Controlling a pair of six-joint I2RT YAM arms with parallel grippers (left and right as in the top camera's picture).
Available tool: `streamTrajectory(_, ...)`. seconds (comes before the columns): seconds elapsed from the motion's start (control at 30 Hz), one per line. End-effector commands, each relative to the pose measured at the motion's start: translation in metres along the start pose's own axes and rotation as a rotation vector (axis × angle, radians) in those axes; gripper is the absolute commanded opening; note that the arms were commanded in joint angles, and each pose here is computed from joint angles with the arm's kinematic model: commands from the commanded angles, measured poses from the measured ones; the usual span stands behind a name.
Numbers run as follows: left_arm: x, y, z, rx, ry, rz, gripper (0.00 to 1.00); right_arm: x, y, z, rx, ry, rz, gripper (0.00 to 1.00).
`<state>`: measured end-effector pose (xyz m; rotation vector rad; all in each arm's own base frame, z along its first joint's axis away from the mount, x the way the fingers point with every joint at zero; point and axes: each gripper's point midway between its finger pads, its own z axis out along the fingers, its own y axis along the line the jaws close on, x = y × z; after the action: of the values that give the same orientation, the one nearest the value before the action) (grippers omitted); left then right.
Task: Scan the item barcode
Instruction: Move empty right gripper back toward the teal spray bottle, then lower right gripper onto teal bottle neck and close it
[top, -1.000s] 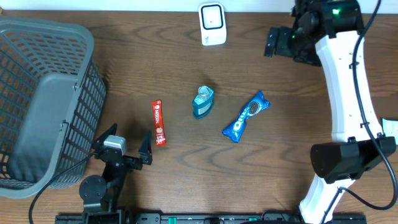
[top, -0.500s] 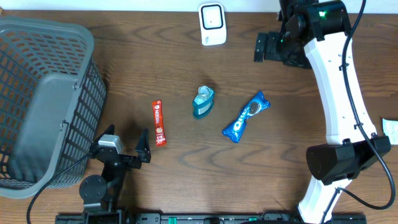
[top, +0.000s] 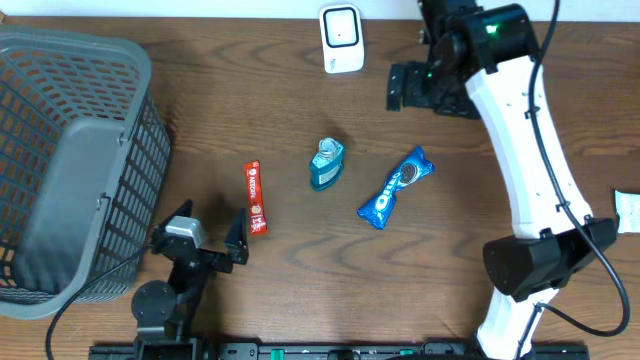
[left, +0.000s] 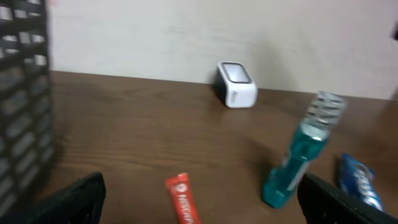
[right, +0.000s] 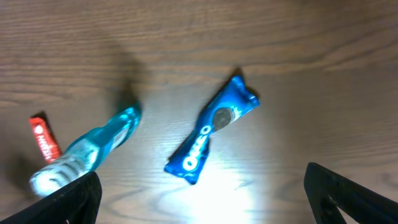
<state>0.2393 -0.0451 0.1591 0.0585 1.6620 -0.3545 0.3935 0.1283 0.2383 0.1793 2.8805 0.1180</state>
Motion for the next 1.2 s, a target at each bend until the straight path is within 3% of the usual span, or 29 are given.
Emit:
streamTrajectory(0.0, 0.017, -0.008, 0.001, 0.036, 0.050, -0.016, 0.98, 0.007, 0.010, -0.003, -0.008, 0.008, 0.098, 0.99)
streamTrajectory(0.17, 0.017, -0.010, 0.001, 0.042, 0.051, -0.015, 0.98, 0.017, 0.022, -0.003, -0.050, 0.052, 0.176, 0.99)
streamTrajectory(0.67, 0.017, -0.009, 0.001, 0.041, 0.053, -0.016, 0.98, 0.035, 0.040, -0.003, -0.115, 0.128, 0.127, 0.99)
streamTrajectory(0.97, 0.017, -0.009, 0.001, 0.042, 0.054, -0.016, 0.98, 0.076, 0.059, 0.020, -0.057, 0.277, 0.374, 0.99)
streamTrajectory(1.07, 0.017, -0.009, 0.001, 0.041, 0.053, -0.016, 0.98, 0.075, 0.068, 0.027, -0.074, 0.255, 0.298, 0.99)
streamTrajectory(1.17, 0.017, -0.009, 0.001, 0.042, 0.054, -0.016, 0.98, 0.062, 0.086, 0.028, -0.169, 0.166, -0.061, 0.99)
